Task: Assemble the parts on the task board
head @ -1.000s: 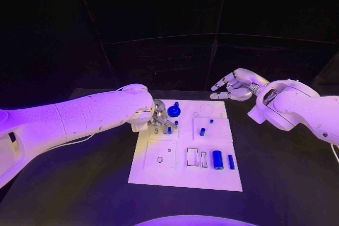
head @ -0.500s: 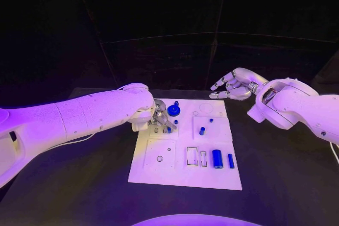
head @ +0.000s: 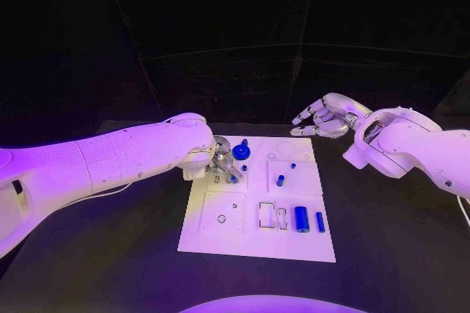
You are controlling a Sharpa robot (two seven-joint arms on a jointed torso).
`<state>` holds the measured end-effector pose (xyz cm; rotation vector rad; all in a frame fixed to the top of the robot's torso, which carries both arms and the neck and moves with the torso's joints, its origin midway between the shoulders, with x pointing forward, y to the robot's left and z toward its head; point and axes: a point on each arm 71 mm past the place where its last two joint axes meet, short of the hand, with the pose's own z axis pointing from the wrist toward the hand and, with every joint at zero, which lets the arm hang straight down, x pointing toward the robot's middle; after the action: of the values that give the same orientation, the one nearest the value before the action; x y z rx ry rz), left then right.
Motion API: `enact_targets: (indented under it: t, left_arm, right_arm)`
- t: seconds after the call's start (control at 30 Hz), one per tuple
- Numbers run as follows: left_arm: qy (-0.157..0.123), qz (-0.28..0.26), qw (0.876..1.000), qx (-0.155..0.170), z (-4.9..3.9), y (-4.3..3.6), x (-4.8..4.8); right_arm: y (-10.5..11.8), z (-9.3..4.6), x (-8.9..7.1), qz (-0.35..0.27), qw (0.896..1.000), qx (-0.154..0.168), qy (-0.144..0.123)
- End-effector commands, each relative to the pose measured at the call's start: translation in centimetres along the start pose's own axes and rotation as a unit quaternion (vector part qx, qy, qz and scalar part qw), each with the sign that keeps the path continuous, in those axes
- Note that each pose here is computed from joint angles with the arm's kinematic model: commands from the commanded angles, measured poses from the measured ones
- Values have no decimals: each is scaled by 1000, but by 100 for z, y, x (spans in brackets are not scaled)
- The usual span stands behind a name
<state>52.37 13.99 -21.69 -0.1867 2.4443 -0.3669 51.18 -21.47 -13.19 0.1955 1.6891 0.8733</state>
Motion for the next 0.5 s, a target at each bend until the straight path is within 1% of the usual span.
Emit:
enact_targets:
  t: [0.03, 0.23, 0.5]
  left_arm:
    - [-1, 3, 1000, 6, -1, 1, 15]
    - [-13, -7, 1000, 18, -36, 37, 7]
    - [-43, -30, 998, 24, -116, 147, -18]
  right_arm:
    - [14, 6, -4, -2, 1000, -2, 3]
    - [12, 10, -4, -2, 1000, -2, 3]
    - [-1, 15, -9, -3, 1000, -1, 4]
